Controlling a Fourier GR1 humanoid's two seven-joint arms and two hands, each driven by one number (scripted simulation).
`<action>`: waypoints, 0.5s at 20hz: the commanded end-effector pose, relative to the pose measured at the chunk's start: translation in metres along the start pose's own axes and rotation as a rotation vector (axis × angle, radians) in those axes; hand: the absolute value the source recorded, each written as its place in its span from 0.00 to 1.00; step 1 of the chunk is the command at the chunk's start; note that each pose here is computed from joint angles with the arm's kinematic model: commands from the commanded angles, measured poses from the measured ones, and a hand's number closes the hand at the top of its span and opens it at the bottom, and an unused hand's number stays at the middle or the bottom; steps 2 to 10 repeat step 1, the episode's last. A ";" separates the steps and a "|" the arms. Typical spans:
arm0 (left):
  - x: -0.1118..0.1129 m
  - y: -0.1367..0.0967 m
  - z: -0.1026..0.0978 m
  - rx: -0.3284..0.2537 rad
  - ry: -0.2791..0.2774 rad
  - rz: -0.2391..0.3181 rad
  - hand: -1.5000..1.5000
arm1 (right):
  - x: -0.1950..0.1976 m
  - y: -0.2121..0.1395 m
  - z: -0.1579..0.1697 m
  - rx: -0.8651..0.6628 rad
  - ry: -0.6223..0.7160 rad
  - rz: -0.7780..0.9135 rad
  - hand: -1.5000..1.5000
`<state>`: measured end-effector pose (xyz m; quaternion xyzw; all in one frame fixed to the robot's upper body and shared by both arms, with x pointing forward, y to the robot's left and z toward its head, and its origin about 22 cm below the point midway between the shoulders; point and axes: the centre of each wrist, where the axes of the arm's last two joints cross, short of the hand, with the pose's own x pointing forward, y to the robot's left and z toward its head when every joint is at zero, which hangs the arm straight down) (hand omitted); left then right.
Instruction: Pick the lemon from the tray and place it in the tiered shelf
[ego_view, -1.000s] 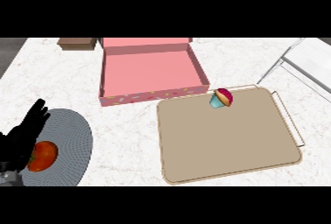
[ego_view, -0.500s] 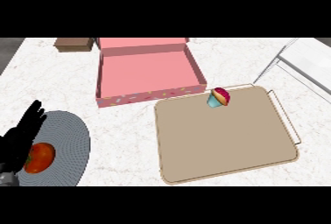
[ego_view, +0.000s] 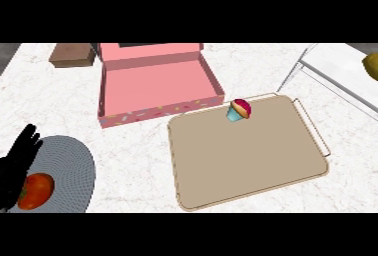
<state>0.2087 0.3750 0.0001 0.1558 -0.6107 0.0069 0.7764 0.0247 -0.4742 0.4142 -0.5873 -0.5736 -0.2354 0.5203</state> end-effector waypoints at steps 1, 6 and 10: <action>-0.010 0.005 0.007 0.006 0.039 0.022 0.50 | 0.004 -0.058 0.011 0.016 0.092 0.085 0.00; -0.010 0.005 0.007 0.006 0.039 0.022 0.50 | 0.004 -0.058 0.011 0.016 0.092 0.085 0.00; -0.010 0.005 0.007 0.006 0.039 0.022 0.50 | 0.004 -0.058 0.011 0.016 0.092 0.085 0.00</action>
